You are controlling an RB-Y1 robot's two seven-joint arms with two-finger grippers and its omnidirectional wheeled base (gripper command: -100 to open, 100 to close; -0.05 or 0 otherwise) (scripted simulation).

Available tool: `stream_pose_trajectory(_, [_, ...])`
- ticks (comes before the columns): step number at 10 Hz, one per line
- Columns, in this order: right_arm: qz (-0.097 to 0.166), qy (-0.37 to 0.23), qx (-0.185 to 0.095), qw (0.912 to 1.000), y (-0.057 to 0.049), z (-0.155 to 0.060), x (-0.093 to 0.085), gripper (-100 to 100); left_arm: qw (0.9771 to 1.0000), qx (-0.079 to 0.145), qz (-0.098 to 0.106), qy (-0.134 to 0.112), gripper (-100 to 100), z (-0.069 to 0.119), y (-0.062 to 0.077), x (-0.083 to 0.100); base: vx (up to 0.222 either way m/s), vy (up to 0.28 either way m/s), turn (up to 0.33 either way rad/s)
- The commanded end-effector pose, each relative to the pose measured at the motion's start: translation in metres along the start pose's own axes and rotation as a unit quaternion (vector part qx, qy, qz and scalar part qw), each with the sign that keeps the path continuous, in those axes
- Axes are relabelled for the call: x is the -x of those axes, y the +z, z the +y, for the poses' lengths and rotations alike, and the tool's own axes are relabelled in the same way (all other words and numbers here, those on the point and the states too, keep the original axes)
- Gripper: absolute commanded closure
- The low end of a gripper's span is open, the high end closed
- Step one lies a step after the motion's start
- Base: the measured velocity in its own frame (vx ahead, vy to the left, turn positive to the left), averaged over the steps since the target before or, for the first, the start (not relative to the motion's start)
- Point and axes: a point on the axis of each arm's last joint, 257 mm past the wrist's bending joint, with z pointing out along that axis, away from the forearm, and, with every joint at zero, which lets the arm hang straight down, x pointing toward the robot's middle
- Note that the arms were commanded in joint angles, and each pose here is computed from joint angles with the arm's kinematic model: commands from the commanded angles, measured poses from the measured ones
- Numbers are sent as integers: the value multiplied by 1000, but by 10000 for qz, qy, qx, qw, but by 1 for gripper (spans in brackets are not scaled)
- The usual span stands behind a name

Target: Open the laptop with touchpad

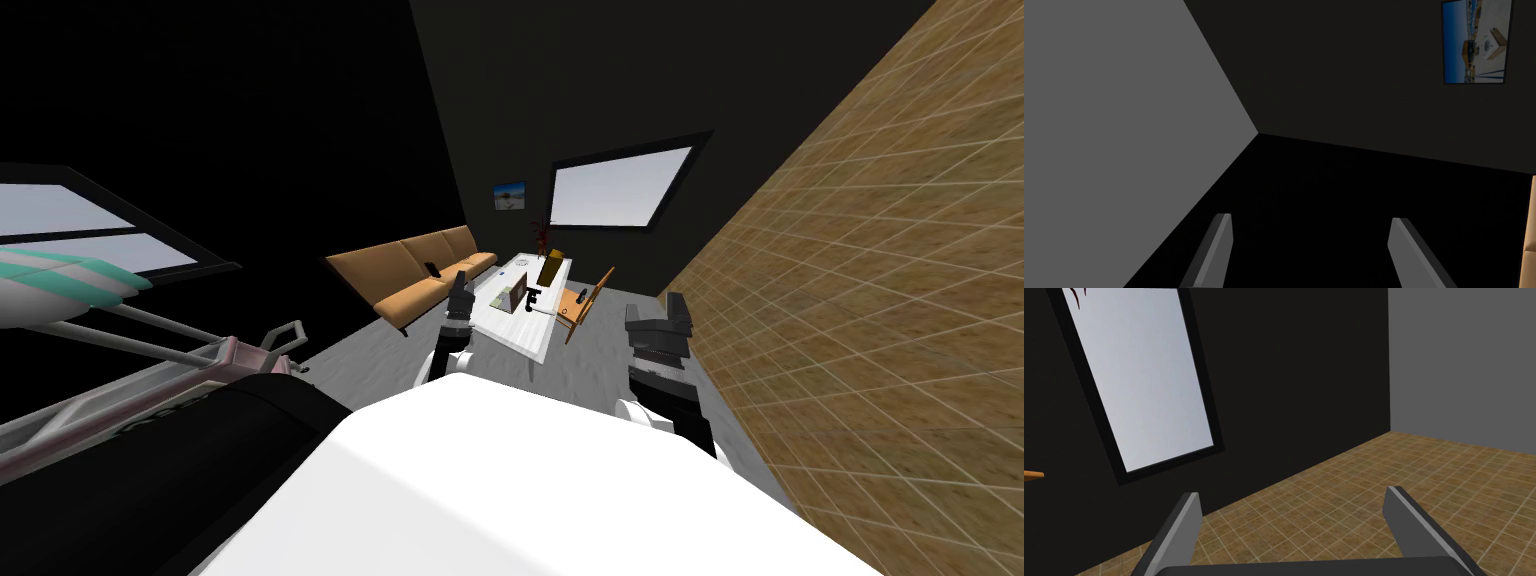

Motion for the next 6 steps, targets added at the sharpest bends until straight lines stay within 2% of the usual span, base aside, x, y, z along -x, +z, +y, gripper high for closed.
stream_pose_trajectory(1, [0,0,0,10000,0,0,0,0,10000,0,0,0,0,0,0,0,0,0,0])
stream_pose_trajectory(6, [0,0,2,10000,0,0,0,0,10000,-2,0,0,0,0,0,0,0,0,0])
